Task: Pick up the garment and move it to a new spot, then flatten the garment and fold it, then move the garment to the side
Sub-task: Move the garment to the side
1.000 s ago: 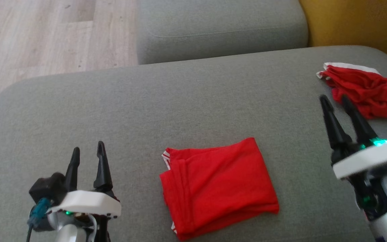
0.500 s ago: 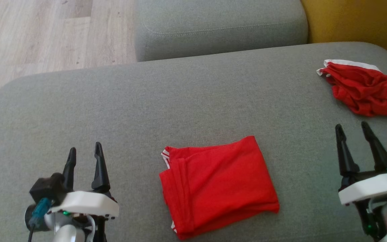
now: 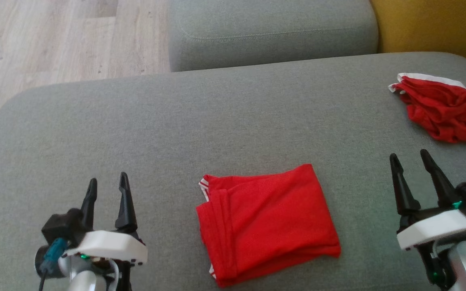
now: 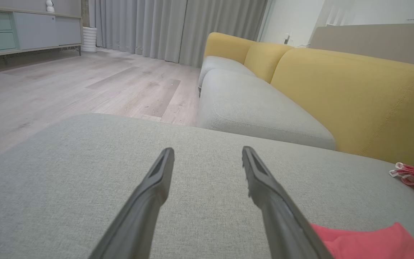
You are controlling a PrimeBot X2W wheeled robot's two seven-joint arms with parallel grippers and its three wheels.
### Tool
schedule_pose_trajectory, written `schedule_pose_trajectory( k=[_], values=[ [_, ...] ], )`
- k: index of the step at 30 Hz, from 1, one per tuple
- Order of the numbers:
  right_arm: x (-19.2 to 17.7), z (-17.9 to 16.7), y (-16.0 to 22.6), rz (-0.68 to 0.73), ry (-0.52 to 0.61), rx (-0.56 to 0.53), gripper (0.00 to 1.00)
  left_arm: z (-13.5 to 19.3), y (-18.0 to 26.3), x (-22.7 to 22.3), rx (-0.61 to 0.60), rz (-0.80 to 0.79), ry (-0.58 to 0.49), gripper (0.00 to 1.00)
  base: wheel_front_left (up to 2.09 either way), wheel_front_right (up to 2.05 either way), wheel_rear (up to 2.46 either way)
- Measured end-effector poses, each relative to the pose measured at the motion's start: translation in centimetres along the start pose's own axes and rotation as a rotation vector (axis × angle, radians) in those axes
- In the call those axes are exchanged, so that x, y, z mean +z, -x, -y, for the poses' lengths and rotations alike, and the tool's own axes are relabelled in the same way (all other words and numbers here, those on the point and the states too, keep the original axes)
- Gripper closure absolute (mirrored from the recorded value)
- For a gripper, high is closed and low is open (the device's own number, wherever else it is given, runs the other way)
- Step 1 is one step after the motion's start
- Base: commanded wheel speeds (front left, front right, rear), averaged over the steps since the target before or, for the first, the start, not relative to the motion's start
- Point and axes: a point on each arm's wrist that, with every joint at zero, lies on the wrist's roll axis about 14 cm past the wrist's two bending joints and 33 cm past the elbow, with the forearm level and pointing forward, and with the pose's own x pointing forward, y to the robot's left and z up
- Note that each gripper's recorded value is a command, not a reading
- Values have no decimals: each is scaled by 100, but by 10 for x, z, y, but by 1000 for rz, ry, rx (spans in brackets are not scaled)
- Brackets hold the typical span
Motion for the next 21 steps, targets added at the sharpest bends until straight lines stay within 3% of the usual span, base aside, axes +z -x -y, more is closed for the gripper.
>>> schedule_pose_trajectory(
  k=[10, 15, 21],
  values=[
    [-11, -45, -37, -111, -41, 139, 0, -9, 5, -4, 28, -12, -1, 0, 0, 0, 0],
    [-60, -70, -42, -385, -82, 202, 0, -20, 11, -6, 63, -19, -4, 0, 0, 0, 0],
    [-122, -78, -24, -707, -120, 203, 0, -33, 15, -2, 104, -10, -1, 0, 0, 0, 0]
  ],
)
